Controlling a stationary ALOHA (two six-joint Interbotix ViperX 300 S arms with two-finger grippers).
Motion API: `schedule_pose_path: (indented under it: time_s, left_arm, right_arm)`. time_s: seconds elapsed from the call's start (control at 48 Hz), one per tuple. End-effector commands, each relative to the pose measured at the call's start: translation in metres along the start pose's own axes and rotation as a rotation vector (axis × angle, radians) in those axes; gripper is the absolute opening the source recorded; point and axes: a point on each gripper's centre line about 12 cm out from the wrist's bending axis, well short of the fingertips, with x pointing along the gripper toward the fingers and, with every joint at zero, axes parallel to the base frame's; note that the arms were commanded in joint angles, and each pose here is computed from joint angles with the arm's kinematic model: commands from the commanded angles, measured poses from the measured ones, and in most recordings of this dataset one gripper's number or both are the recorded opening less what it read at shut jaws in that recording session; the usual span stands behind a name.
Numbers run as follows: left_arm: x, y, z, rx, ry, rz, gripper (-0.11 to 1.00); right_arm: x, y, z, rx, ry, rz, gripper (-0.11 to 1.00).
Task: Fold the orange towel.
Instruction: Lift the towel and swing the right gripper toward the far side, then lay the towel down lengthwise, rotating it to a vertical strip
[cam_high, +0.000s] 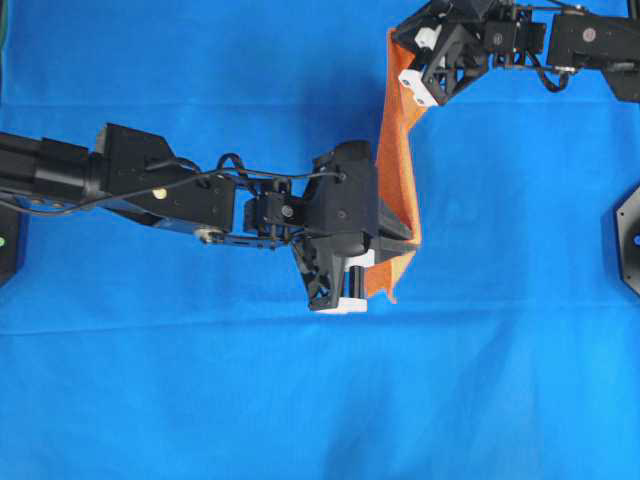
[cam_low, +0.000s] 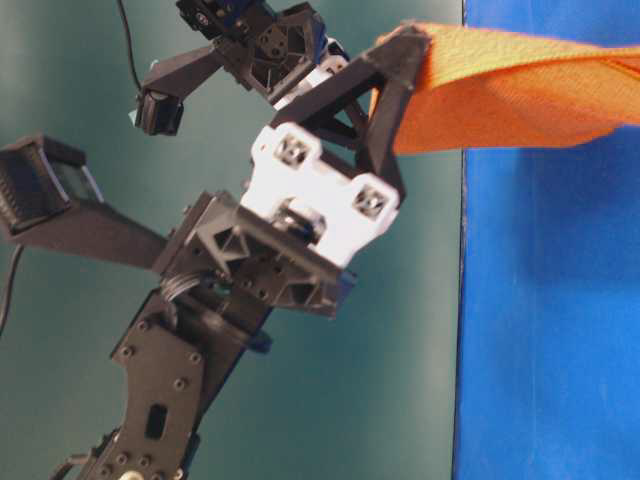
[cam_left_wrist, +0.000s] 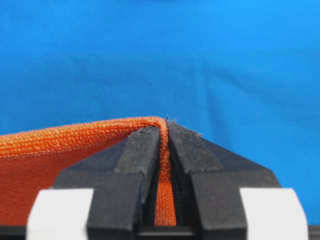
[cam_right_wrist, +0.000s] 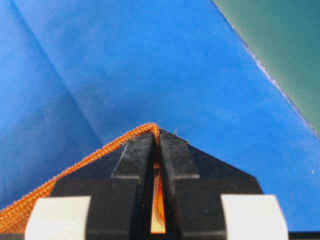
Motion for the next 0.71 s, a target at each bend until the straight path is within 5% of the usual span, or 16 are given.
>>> schedule_pose_path:
  time_s: [0.0,0.271,0.521,0.687]
  left_arm:
    - [0.0,-0.01,0.025,0.025,-0.069,-0.018,0.03]
    - [0.035,-0.012,0.049,0.115,-0.136,-0.012,0.03]
    - [0.074,-0.013,0.058,0.131,-0.165,-0.01,0.03]
    - [0.079,-0.013,0.052,0.128,-0.142,-0.011,0.03]
  right_arm:
    - [-0.015,-0.01,0.009,0.01,-0.041,-0.022,0.02]
    - [-0.057,-0.019,-0.007,0.02,-0.066,-0.048,0.02]
    - [-0.088,-0.029,-0.03,0.031,-0.034,-0.112,0.02]
    - [-0.089,-0.024,-0.033,0.025,-0.042,-0.092,0.02]
